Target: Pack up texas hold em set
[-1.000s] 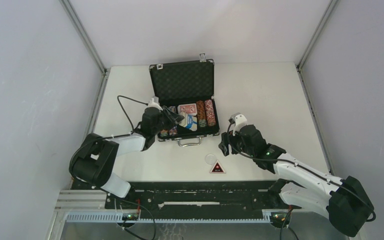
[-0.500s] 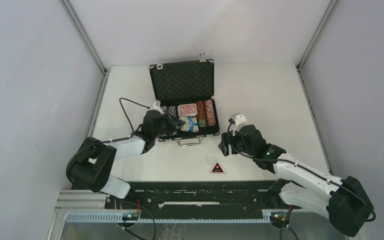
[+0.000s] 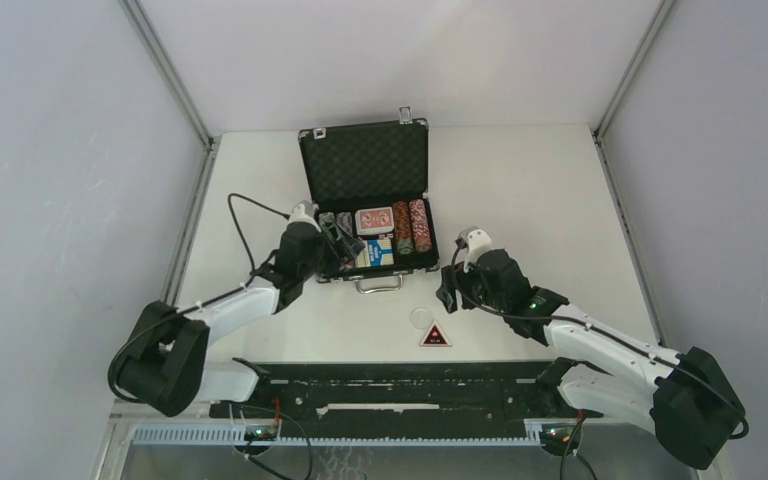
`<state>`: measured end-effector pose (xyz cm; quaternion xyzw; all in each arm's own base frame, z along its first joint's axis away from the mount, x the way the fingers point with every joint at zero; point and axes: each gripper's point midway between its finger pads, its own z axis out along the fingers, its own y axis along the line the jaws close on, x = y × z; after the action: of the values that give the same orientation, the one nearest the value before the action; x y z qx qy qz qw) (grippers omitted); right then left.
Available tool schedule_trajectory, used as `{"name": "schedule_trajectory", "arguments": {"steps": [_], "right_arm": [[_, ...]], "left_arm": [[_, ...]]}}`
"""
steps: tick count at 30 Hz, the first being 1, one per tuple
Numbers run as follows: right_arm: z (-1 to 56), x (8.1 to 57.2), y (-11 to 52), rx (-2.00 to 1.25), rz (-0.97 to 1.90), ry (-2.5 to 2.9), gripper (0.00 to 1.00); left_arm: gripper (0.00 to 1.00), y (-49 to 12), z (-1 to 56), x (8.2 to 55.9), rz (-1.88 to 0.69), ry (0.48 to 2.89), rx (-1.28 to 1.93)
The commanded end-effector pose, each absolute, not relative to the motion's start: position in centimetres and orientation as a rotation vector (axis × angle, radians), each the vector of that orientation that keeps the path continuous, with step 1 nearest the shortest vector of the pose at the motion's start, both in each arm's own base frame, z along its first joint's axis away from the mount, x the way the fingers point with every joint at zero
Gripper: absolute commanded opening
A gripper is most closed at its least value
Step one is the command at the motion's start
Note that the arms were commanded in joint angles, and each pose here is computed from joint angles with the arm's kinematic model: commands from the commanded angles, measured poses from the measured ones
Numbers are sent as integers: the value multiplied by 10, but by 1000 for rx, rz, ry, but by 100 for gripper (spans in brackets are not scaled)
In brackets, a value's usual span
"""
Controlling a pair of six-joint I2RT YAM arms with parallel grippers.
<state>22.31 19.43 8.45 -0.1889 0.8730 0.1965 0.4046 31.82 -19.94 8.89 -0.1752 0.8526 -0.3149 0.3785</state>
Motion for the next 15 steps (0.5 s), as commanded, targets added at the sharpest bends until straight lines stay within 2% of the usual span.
{"name": "schedule_trajectory", "arguments": {"steps": [1,3,7,8,12,15], "right_arm": [[92,230,199,-461,519,2162,78],[91,231,200,-459,520,2162,78],[91,231,201,-463,523,2162,77],[91,231,201,-467,528,2162,72],[89,229,203,-476,540,2170,41],[89,230,203,-480,540,2167,38]], "left_arm": [[75,-173,114,327,-612,2118,-385],[74,-166,124,328,-564,2091,-368],[66,-165,146,340,-507,2037,-296],[65,-165,150,344,-485,2034,-269],[40,-170,163,366,-420,2052,-220],[35,-173,165,379,-372,2082,-208]]}}
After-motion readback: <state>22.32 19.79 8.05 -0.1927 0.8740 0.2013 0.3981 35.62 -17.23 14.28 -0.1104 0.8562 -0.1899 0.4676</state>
